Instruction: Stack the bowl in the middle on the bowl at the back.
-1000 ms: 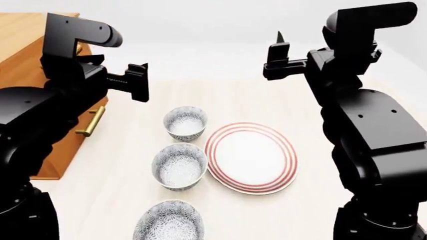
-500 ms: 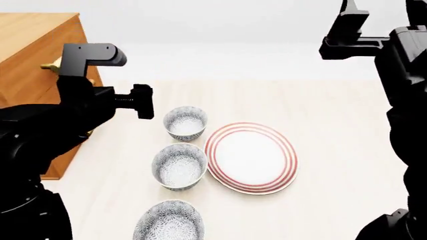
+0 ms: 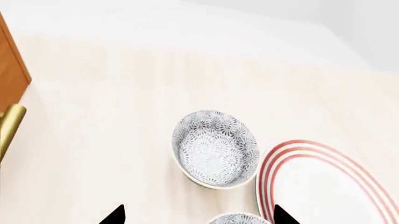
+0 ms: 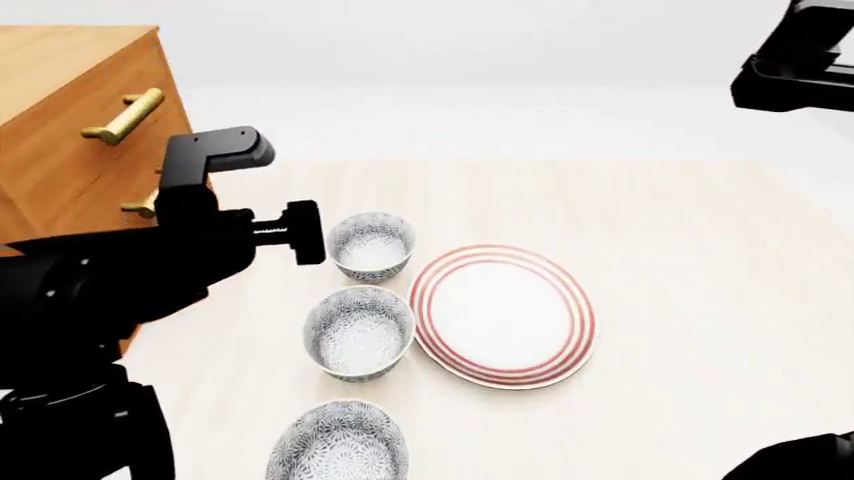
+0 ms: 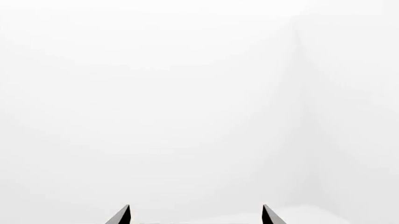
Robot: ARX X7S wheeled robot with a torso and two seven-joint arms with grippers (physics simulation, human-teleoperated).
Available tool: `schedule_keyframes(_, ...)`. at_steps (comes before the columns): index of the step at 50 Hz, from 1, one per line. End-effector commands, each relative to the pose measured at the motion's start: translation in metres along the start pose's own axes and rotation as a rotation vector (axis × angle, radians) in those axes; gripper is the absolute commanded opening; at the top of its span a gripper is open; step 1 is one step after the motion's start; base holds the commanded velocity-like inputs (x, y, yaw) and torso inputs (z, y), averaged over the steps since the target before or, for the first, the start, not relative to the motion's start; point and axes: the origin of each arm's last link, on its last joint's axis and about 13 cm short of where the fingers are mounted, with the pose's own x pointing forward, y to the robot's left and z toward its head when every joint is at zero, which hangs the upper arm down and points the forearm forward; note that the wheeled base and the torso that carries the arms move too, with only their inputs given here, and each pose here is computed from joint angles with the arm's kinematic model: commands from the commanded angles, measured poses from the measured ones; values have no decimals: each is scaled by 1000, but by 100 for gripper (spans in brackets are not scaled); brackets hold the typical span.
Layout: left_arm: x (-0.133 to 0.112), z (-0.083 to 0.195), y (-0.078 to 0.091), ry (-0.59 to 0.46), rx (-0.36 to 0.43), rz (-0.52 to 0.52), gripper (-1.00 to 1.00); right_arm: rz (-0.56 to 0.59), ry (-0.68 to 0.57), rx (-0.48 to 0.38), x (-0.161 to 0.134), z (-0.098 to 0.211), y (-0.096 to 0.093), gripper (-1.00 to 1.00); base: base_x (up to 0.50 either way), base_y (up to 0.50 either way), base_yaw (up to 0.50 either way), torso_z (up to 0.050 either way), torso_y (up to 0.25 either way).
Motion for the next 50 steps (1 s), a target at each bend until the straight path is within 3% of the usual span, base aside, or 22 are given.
schedule_keyframes(1, 3, -7, 0, 91, -20, 2, 100, -15, 10, -4, 0, -1, -1, 100, 0, 0, 0, 0, 0)
schedule_keyframes(13, 1, -17, 1, 148, -7, -6, 100, -13, 20, -8, 0, -4, -1, 100, 0, 0, 0, 0, 0)
schedule_keyframes(50, 6, -44, -1, 227, -104, 12, 100, 6, 61, -15, 0, -15, 2, 100, 0, 0, 0, 0, 0)
